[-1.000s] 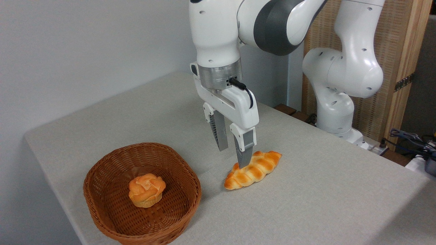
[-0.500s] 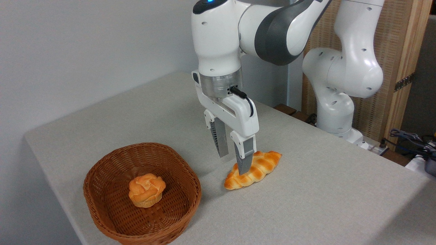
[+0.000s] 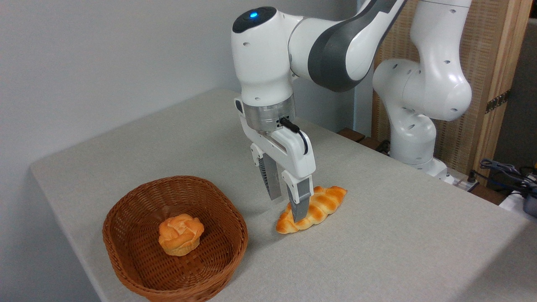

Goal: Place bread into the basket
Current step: 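Close the gripper around the middle of the braided bread roll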

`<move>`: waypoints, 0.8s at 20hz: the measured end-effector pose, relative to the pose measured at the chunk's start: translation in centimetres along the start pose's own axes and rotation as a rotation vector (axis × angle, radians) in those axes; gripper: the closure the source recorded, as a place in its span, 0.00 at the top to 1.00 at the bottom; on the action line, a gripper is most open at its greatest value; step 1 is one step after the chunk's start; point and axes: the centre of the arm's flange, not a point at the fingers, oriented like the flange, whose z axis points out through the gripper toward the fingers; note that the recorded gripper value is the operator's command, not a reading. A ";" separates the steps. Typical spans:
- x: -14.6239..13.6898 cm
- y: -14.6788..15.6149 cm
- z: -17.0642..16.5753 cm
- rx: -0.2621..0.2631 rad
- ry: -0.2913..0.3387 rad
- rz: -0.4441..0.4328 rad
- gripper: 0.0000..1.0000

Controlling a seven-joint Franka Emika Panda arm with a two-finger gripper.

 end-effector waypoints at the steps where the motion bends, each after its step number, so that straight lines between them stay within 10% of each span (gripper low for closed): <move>1: 0.0 0.0 0.2 -0.003 -0.002 0.000 1.00; 16: -0.9 0.8 2.6 -0.020 -0.073 0.027 1.00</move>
